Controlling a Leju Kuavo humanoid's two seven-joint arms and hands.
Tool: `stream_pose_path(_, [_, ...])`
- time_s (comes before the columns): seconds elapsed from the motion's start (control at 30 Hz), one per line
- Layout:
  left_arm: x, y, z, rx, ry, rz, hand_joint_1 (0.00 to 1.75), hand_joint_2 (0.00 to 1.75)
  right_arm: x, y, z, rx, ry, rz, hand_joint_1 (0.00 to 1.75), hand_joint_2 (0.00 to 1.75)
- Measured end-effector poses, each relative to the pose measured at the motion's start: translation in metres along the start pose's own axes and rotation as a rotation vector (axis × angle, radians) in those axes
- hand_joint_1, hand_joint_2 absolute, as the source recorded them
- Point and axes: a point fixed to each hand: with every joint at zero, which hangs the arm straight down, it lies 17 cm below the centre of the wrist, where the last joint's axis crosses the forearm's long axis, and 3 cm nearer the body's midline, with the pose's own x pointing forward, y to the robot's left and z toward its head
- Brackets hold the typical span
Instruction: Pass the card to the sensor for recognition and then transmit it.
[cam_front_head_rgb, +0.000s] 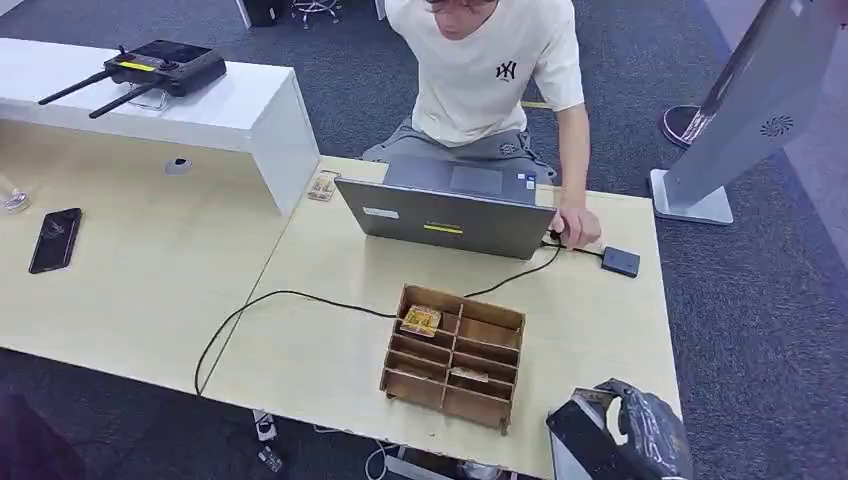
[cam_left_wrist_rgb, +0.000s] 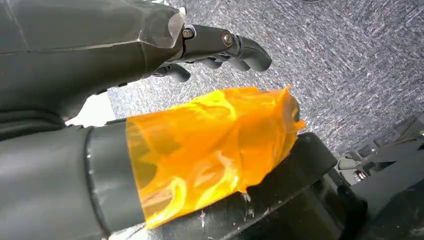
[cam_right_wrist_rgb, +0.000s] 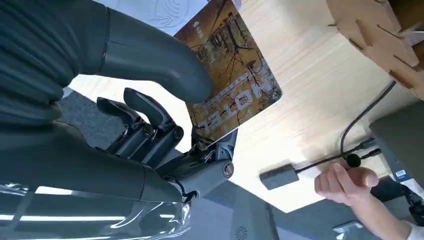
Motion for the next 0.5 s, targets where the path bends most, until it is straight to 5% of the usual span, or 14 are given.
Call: stream_pose_path(0.5, [-0.0001,0.0,0.0,-0.002,0.0,-0.002,0.0,0.0,0.0015,0.0079,-0.0077,0.068,-0.002,0.006,1.75,1.75])
